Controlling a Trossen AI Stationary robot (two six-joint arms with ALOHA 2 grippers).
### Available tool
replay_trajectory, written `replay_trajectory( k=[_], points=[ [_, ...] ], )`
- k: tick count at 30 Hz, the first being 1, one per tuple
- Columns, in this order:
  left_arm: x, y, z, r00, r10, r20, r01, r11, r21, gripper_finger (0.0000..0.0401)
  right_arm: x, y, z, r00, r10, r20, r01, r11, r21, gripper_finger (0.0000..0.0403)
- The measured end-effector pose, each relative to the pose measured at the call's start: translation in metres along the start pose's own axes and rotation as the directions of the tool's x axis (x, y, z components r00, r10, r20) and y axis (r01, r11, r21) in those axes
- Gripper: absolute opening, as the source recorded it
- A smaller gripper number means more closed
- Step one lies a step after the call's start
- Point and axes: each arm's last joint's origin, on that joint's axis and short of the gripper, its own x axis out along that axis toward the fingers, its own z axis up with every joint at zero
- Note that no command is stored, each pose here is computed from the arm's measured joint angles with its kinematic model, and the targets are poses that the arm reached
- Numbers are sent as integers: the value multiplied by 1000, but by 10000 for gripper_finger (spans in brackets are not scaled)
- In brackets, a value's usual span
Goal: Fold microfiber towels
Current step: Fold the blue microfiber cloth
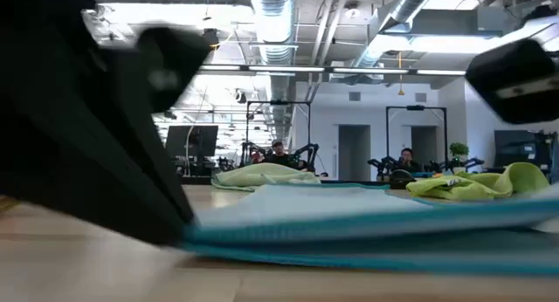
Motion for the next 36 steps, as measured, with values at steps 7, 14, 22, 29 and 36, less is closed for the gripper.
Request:
replay_trajectory(
  k=[7,14,22,29,36],
  points=[
    [-19,-9,44,1000,-21,23,21,1000,-9,2,-22,8,9,992,115,51,-118,991,66,14],
    [-27,-8,56,1000,-13,1,13,999,-39,4,-19,11,10,991,117,65,-122,990,66,19],
    [-19,-7,49,999,-19,-48,14,995,-103,1,12,17,3,985,161,65,-165,985,59,113],
    [-17,-8,47,997,-37,-64,29,992,-127,1,11,18,8,976,191,101,-198,978,67,239],
    [-16,-7,48,998,-30,-61,20,988,-152,0,8,28,8,977,181,111,-187,981,49,274]
  ],
)
